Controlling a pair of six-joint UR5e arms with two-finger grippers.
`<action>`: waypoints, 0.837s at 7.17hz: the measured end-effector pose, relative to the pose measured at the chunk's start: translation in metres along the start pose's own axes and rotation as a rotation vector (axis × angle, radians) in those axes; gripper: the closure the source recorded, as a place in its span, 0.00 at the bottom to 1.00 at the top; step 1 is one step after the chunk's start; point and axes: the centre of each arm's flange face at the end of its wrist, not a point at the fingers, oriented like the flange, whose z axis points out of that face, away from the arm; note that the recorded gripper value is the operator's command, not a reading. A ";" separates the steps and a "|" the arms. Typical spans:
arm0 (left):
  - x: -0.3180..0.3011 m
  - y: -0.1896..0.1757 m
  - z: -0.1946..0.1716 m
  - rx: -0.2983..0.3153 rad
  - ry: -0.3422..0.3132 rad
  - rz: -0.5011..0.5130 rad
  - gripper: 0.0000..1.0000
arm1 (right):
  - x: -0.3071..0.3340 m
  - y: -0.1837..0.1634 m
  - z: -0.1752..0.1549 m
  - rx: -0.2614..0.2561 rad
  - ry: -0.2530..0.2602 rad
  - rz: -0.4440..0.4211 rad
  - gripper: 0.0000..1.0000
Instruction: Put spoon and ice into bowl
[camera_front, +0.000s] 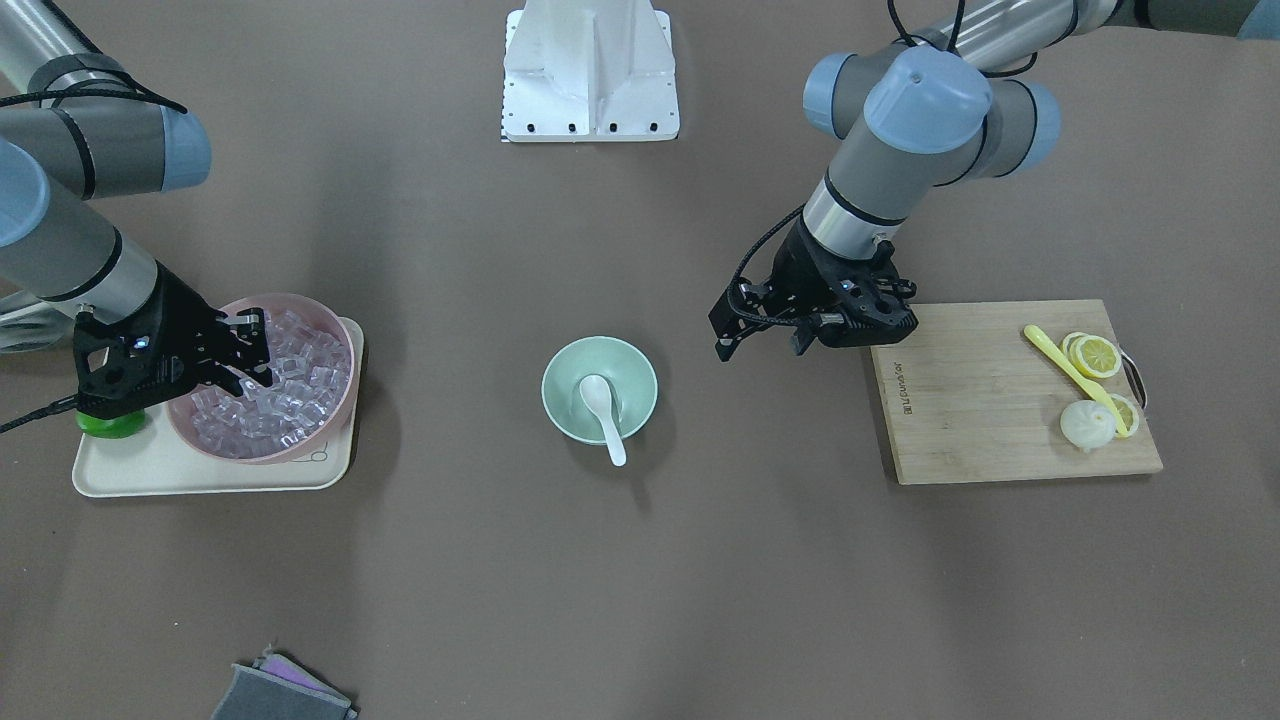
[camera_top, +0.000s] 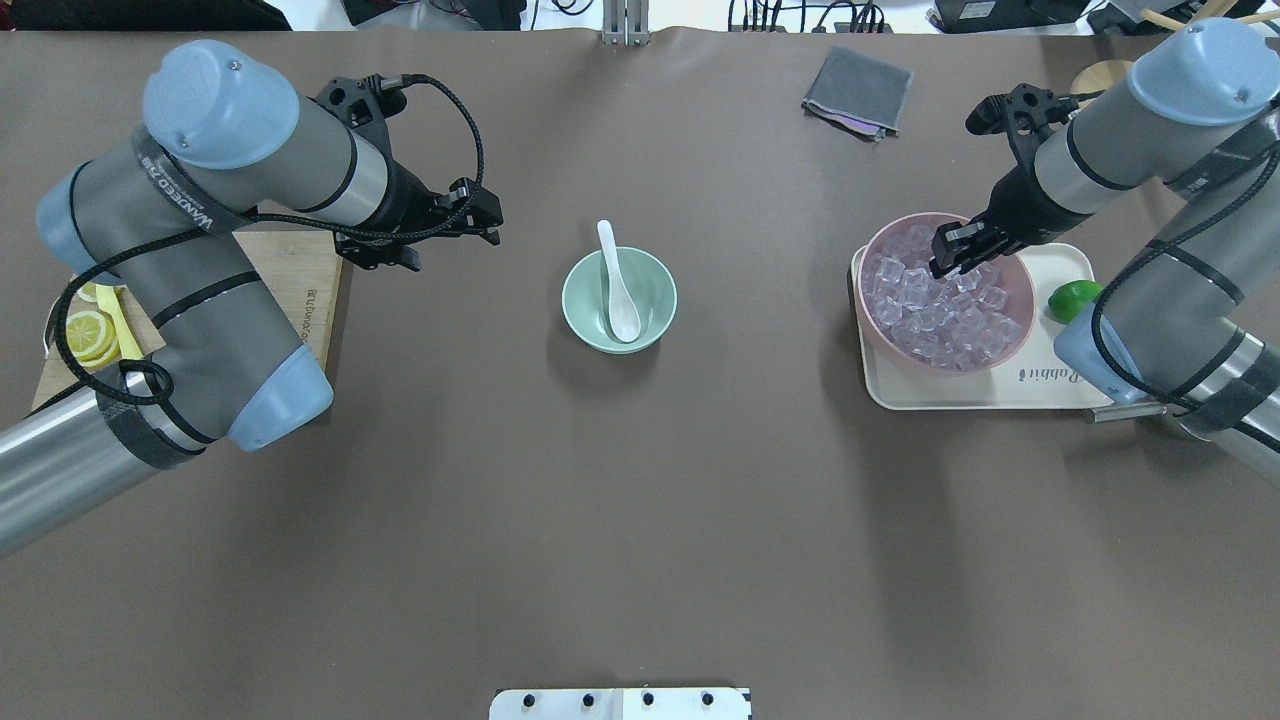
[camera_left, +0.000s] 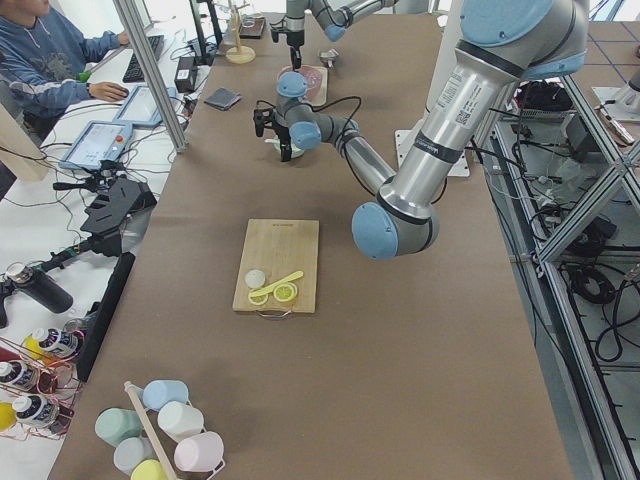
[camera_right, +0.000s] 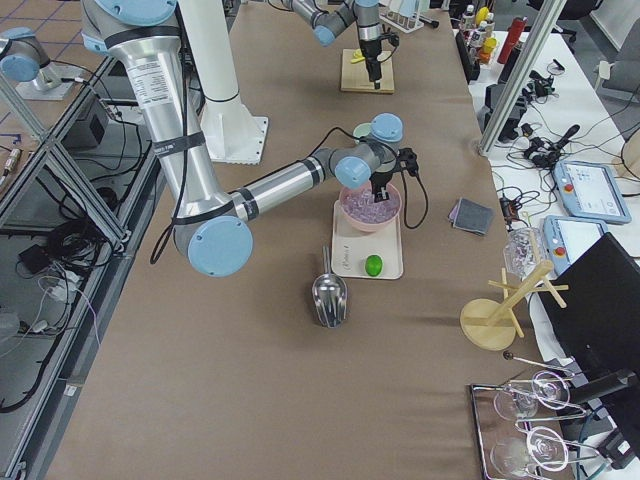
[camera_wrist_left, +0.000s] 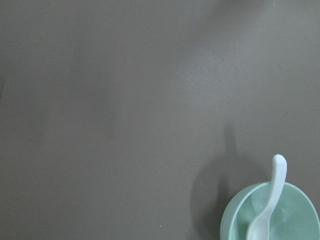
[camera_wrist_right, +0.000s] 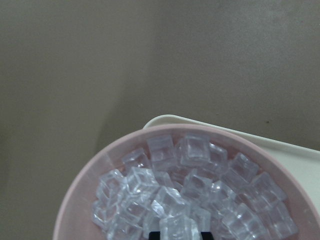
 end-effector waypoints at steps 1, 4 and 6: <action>-0.005 0.002 -0.006 0.000 0.004 0.004 0.03 | -0.029 -0.011 -0.005 0.016 -0.023 0.044 1.00; -0.060 0.006 -0.030 0.016 -0.017 0.095 0.03 | -0.193 -0.017 0.021 0.092 -0.065 0.191 1.00; -0.097 -0.007 -0.038 0.023 -0.051 0.147 0.03 | -0.280 -0.016 0.045 0.145 -0.072 0.260 1.00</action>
